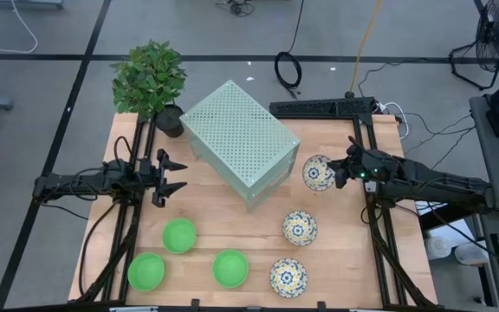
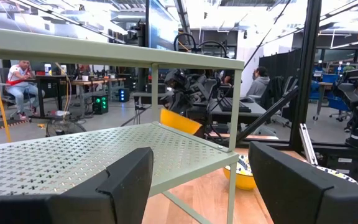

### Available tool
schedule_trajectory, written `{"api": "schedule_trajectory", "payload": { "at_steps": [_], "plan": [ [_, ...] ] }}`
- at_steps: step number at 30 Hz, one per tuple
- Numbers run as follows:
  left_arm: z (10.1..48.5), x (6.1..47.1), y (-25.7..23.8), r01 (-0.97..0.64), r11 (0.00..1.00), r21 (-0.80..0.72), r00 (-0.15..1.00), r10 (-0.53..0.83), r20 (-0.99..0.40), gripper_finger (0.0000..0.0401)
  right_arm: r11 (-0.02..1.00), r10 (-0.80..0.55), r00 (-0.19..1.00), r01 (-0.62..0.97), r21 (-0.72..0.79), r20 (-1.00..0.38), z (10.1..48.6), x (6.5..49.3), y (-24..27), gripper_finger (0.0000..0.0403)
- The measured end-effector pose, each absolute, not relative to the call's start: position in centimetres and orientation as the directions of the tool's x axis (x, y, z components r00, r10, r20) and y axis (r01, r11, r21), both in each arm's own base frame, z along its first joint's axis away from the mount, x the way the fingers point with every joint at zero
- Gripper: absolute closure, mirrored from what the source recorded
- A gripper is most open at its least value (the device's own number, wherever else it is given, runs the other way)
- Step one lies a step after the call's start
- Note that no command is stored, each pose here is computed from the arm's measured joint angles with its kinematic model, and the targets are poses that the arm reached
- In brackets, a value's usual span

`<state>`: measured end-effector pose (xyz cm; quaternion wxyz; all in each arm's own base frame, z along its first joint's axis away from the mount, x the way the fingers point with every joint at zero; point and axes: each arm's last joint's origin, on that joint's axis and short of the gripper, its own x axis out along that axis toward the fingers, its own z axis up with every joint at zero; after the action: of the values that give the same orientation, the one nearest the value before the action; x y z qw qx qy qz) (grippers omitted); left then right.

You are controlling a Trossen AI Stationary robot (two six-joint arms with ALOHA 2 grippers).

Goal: Pick & Place Mini bowls
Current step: Put the top yellow patterned bowl on the shelf

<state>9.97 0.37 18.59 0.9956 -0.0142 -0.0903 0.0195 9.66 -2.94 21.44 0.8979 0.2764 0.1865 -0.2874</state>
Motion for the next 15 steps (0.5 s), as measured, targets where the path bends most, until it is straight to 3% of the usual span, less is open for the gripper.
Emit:
{"api": "schedule_trajectory", "payload": {
  "at_steps": [15],
  "plan": [
    [18.59,9.97,0.38,-0.037,0.999,-0.032,0.983,0.042,0.179,0.0132,0.712,-0.424,0.81,0.575,0.404,-0.405,22.29,9.26,-2.84,0.0392]
  ]
}}
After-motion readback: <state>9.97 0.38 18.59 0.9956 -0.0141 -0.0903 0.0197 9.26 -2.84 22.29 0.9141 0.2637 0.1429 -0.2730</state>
